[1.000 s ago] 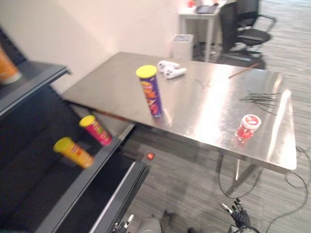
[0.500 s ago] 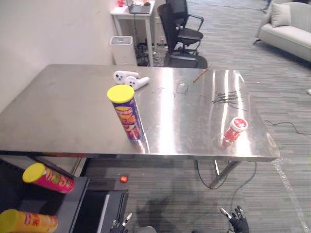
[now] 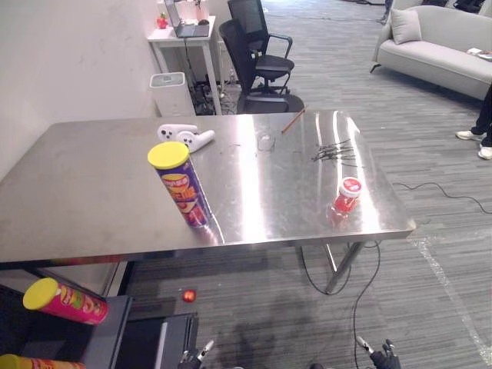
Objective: Put the gum and the chips on the shelf.
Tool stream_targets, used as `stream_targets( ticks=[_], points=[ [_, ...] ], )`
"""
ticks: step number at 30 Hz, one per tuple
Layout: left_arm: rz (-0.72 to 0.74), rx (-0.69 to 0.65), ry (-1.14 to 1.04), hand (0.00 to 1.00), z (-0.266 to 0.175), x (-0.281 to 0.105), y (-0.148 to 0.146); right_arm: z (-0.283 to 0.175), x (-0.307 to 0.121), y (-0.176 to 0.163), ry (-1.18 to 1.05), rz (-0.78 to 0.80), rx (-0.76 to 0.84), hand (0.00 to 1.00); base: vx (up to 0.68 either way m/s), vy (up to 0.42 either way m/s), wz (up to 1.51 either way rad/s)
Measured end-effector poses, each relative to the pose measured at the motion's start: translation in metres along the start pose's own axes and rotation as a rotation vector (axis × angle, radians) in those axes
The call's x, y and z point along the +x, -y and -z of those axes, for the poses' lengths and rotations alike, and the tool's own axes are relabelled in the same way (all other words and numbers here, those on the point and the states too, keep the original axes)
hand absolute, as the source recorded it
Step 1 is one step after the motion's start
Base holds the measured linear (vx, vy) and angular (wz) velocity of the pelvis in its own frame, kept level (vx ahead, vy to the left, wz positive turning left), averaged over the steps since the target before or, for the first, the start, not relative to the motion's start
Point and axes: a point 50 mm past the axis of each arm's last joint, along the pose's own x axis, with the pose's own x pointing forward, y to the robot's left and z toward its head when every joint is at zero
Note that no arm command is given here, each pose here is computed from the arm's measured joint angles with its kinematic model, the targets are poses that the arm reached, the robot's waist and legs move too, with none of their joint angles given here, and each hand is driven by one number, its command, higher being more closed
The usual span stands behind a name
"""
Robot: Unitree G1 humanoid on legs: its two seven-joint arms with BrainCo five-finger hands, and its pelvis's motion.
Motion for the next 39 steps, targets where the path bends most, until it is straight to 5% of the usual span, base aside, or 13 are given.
stream_targets(
  ticks=[11, 18, 23, 32, 39],
  points=[
    [-0.028, 0.019, -0.008, 0.0, -0.007, 0.001, -0.01, -0.009, 0.002, 0.031, 0.031, 0.267, 0.149, 0.0, 0.05, 0.066, -0.01],
    [-0.038, 0.026, -0.007, 0.0, -0.003, -0.006, -0.021, -0.076, 0.01, 0.108, 0.302, 0.53, 0.536, 0.0, 0.0, 0.022, -0.02],
    [-0.052, 0.02, -0.019, 0.0, 0.003, -0.01, -0.026, -0.145, 0.004, 0.143, 0.565, 0.565, 0.689, 0.0, -0.01, 0.02, -0.08],
    [0.0, 0.094, -0.046, 0.0, -0.004, -0.007, -0.018, -0.272, -0.02, 0.075, 0.947, 0.261, 0.602, 0.0, 0.0, 0.0, 0.0],
    [-0.012, 0.133, -0.045, 0.0, -0.007, -0.006, -0.018, -0.299, -0.056, -0.025, 1.123, -0.219, 0.022, 0.0, 0.02, -0.009, 0.05]
  ],
)
